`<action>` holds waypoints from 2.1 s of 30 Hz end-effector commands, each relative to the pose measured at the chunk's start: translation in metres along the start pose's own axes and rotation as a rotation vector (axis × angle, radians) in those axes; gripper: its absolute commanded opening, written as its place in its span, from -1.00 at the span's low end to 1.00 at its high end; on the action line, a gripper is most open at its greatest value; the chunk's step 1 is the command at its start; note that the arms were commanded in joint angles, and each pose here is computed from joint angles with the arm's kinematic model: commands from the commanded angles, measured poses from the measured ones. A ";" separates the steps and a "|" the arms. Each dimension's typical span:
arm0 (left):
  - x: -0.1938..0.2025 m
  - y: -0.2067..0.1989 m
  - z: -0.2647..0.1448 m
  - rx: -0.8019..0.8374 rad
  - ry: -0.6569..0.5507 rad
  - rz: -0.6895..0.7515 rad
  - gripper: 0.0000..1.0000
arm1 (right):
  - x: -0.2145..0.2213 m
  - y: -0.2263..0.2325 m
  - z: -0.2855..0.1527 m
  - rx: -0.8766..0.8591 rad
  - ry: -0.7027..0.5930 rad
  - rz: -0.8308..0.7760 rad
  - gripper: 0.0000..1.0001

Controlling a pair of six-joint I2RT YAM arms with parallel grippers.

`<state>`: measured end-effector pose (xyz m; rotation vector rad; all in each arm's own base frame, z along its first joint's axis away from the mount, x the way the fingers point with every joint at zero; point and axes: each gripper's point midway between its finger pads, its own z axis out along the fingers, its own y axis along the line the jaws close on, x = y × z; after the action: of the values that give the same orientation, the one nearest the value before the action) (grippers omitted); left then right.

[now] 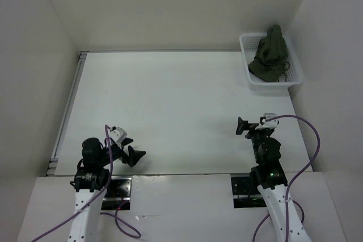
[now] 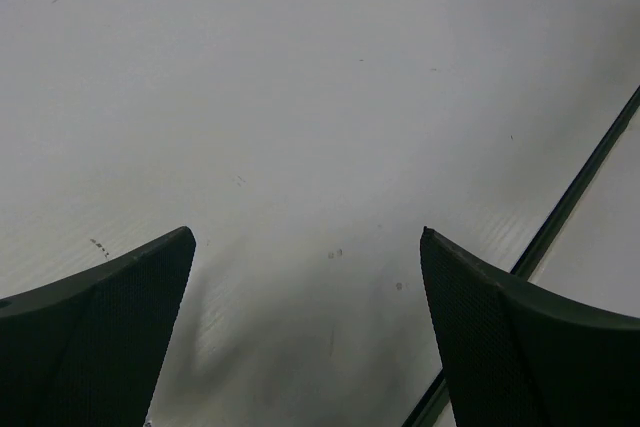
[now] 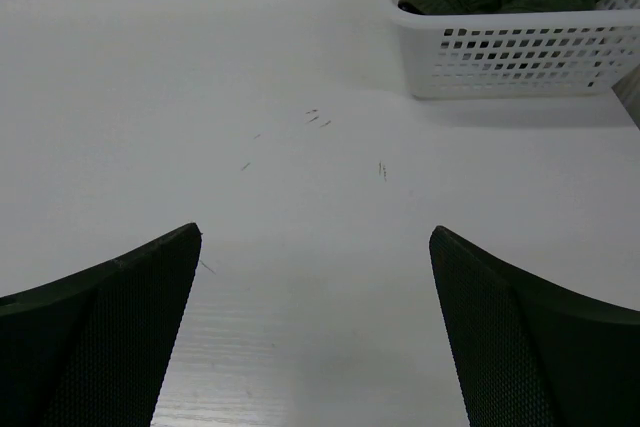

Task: Fold and stack the shorts
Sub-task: Grab the shorts from the pile

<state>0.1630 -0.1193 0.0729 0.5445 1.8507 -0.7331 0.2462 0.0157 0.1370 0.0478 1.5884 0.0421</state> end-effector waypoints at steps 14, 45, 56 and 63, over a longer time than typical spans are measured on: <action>-0.109 0.028 -0.009 -0.180 -0.364 0.342 1.00 | -0.071 0.084 -0.025 -0.572 -0.464 -1.077 1.00; -0.187 0.249 0.111 -0.629 0.443 -0.142 1.00 | -0.104 -0.103 0.336 0.406 0.348 0.112 0.78; -0.160 0.247 0.116 -0.688 0.520 -0.111 1.00 | -0.009 -0.138 0.385 0.541 0.437 0.159 0.86; -0.150 0.248 0.112 -0.719 0.550 -0.103 1.00 | 0.019 -0.165 0.385 0.707 0.434 0.133 0.89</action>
<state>0.4587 -0.0316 0.1251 0.1836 2.4731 0.0309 0.6233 -0.1339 0.0776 0.6596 2.0643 -0.3719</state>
